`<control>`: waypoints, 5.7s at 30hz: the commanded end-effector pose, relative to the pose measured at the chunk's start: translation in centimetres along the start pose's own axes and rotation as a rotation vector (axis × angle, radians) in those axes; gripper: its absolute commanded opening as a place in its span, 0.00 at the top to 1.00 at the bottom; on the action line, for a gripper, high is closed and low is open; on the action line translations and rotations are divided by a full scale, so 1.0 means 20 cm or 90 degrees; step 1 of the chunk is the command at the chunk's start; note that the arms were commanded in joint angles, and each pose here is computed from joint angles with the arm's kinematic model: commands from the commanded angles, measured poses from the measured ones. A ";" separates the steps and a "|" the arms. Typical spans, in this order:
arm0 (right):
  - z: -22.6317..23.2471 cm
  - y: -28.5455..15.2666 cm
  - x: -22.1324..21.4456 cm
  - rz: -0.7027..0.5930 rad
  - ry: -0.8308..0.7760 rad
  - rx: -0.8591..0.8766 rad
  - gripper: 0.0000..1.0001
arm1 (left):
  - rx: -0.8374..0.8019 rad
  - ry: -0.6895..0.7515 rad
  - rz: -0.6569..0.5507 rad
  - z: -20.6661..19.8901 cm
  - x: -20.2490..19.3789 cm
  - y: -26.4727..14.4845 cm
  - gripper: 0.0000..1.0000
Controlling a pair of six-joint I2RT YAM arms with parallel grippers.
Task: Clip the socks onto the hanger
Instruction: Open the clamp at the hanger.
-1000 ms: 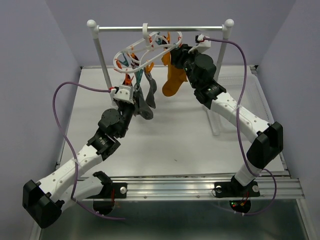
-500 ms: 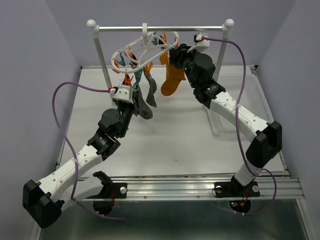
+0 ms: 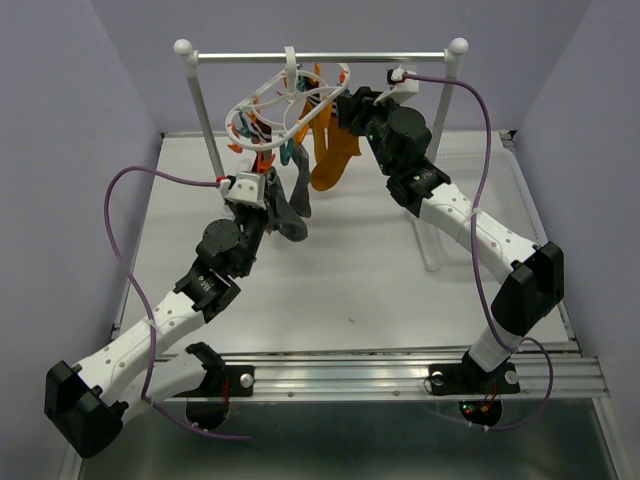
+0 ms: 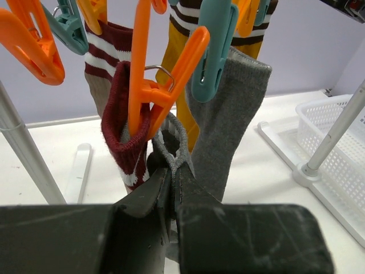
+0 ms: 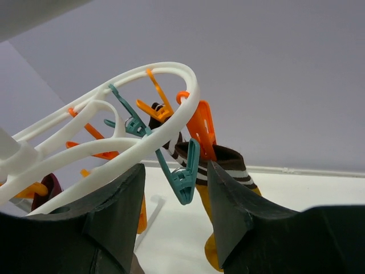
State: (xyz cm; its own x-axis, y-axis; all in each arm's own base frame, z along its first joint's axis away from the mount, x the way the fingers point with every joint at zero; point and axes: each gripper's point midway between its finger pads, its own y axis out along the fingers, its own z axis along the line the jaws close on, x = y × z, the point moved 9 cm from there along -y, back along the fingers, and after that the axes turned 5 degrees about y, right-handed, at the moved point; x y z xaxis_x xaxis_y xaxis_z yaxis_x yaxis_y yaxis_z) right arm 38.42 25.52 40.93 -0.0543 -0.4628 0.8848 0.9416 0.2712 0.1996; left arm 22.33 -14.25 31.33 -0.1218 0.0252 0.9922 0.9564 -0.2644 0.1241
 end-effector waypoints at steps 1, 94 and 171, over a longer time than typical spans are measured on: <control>0.06 0.00 0.07 -0.034 0.004 0.046 0.46 | 0.017 -0.027 -0.050 0.02 0.08 -0.01 1.00; -0.01 0.03 0.09 -0.062 -0.160 0.207 0.50 | 0.085 -0.028 -0.070 0.08 0.10 -0.04 1.00; -0.16 -0.15 0.18 0.031 -0.099 0.045 0.18 | 0.157 -0.057 -0.078 0.09 0.19 0.13 1.00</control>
State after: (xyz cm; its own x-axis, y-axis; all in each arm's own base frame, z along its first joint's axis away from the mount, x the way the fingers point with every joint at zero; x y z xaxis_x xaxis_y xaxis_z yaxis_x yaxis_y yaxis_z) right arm 35.74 20.78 40.48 -0.0231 -0.2794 0.9599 0.8993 0.4137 0.1420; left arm 24.87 -13.29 31.86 -0.1217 0.0246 0.9923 0.9917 -0.0398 0.1226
